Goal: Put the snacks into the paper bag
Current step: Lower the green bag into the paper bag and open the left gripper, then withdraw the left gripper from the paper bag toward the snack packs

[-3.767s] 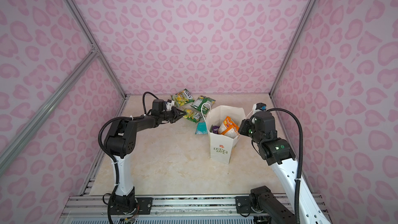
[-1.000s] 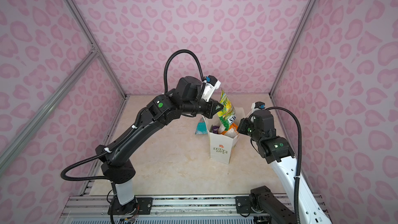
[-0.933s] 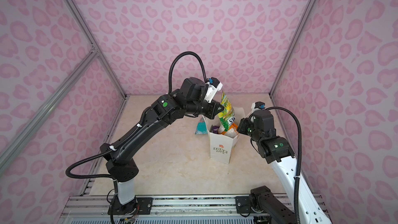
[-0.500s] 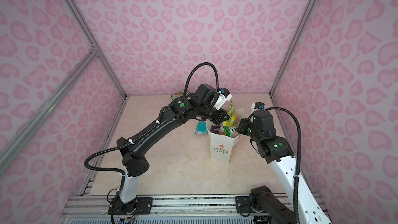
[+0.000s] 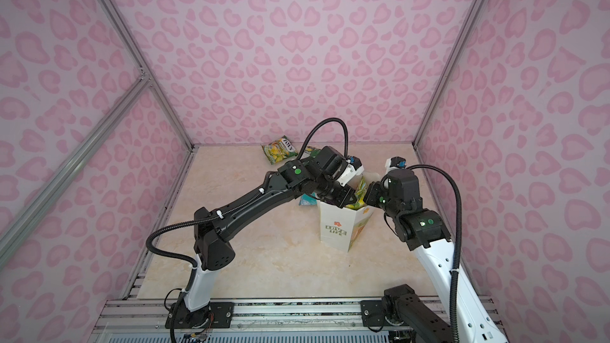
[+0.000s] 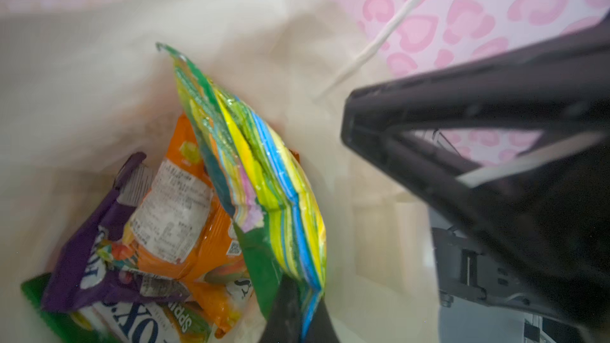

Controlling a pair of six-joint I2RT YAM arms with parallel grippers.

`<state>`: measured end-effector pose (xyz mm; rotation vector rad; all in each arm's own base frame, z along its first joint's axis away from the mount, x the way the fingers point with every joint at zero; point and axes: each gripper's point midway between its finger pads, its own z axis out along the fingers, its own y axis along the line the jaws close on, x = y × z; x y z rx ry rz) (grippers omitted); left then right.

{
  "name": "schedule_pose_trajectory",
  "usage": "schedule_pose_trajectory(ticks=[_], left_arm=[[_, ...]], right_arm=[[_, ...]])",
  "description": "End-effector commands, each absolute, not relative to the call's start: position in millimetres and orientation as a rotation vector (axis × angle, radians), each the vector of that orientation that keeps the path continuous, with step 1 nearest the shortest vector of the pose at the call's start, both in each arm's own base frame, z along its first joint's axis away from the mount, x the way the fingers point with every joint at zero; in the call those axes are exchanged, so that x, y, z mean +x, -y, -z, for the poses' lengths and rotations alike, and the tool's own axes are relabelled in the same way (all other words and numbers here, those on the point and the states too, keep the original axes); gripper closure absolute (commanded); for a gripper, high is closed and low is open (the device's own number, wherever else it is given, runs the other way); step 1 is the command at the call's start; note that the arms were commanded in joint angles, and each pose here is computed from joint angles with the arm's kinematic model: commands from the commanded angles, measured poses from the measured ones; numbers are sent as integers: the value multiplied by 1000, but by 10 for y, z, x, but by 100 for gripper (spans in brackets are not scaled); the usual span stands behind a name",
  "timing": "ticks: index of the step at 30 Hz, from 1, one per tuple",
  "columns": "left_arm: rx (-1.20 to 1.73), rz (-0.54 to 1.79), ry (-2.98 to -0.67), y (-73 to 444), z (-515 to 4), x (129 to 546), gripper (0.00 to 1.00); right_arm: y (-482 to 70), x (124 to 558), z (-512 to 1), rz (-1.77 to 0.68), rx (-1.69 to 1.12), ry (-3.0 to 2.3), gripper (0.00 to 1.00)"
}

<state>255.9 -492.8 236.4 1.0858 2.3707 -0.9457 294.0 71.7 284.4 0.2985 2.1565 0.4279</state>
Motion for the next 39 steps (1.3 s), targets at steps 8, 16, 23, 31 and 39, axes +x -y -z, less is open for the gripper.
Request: schedule_pose_trajectory(ticks=[8,16,23,31,39], left_arm=[[1084,946,-2392,4730,-2539,2334,97],[1087,957,-2410,4815,-2534,2364,97],[1060,813,-2543,4840,-2123,2499,97],[1054,828,-2539,4894,-2096,2521,68],[1038,868,-2540,4930,-2142,2512,52]], right_arm=[[-719,2942,-2814,-425,292,-2155,100],[-714,2929,-2810,-424,291,-2154,100],[-723,2937,-2782,-429,293,-2160,100],[-732,2945,-2790,-435,293,-2158,100],[-727,2942,-2786,-430,292,-2157,100]])
